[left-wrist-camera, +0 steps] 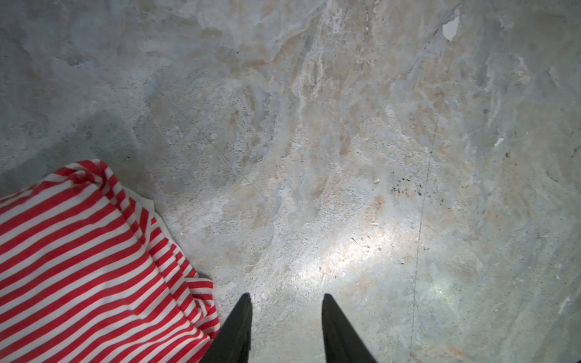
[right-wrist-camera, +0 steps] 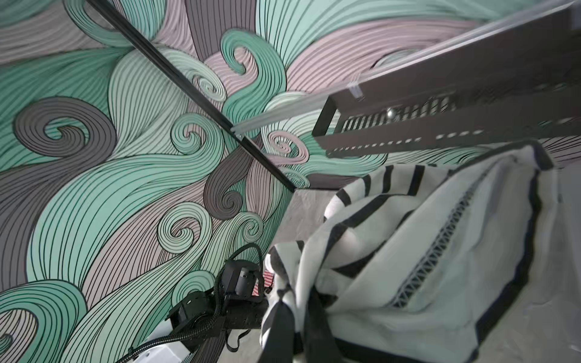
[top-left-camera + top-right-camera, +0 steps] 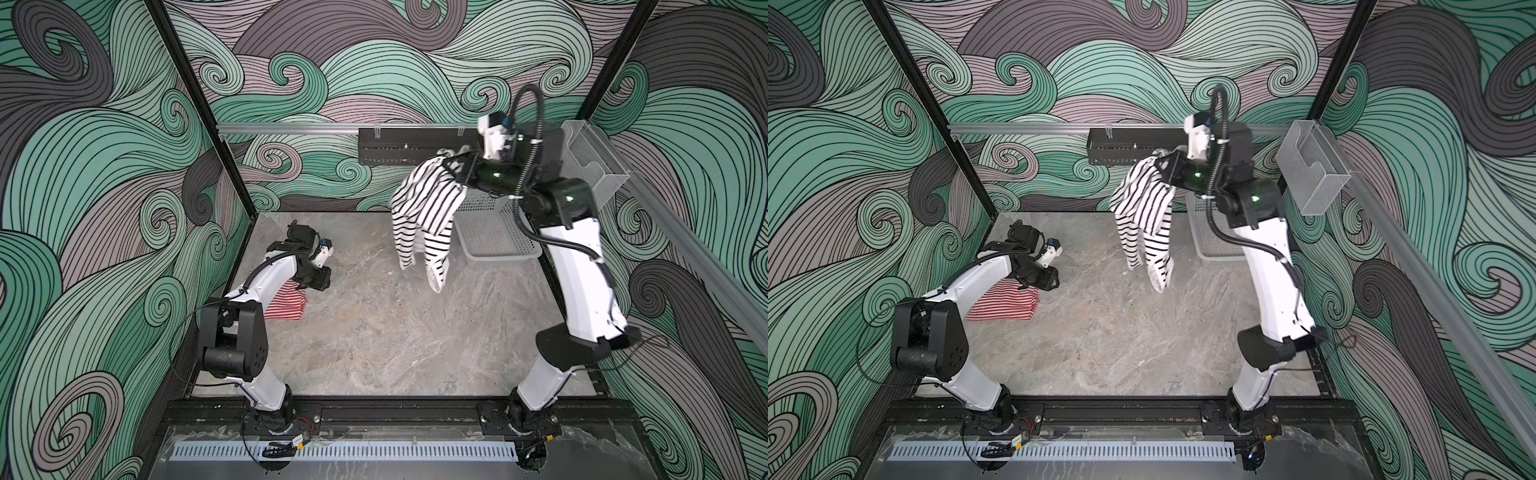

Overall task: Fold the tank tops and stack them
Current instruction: 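Lift the black-and-white tank top out of the basket with the right gripper, then lay the black-and-white tank top on the table center with the right gripper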

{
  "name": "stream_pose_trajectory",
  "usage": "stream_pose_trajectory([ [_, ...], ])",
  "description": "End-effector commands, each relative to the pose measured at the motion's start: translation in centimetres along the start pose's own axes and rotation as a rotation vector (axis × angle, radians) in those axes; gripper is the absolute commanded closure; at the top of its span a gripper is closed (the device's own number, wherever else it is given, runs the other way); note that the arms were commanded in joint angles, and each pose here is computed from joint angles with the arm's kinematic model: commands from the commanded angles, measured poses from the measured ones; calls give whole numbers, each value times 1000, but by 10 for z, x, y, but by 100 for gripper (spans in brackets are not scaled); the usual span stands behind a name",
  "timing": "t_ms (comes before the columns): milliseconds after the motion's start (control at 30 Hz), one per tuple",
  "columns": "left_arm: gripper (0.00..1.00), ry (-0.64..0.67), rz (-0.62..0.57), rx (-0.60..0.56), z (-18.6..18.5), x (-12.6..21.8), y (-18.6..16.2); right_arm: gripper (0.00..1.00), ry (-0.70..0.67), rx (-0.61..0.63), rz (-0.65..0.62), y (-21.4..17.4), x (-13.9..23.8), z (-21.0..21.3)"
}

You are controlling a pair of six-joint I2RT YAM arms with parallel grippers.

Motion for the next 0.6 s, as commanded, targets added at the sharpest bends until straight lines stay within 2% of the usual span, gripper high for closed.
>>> stream_pose_trajectory([
  [0,60,57,-39,8,2,11,6,100,104,-34,31,-8,-53,13],
  [133,60,63,-40,9,3,9,7,100,113,-76,-17,-5,-100,9],
  [333,60,58,-26,8,4,4,5,100,166,-125,-57,-4,-115,14],
  [433,60,49,-17,8,3,0,4,100,7,-80,-39,-28,-109,6],
  [500,60,29,-13,5,2,-4,5,100,-191,-83,-33,-49,-104,-19],
  [567,60,-31,3,-15,-3,-8,6,100,-374,-88,67,-78,-107,-52],
])
Point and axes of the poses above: each gripper's point midway between its finger pads, its own x axis back along the fingers, its own z axis along the line the jaws close on, y = z × x, the point moved 7 cm from there along x, back along the fingers, and after that the axes turned 3 degrees about -x, right-handed, at the moved point
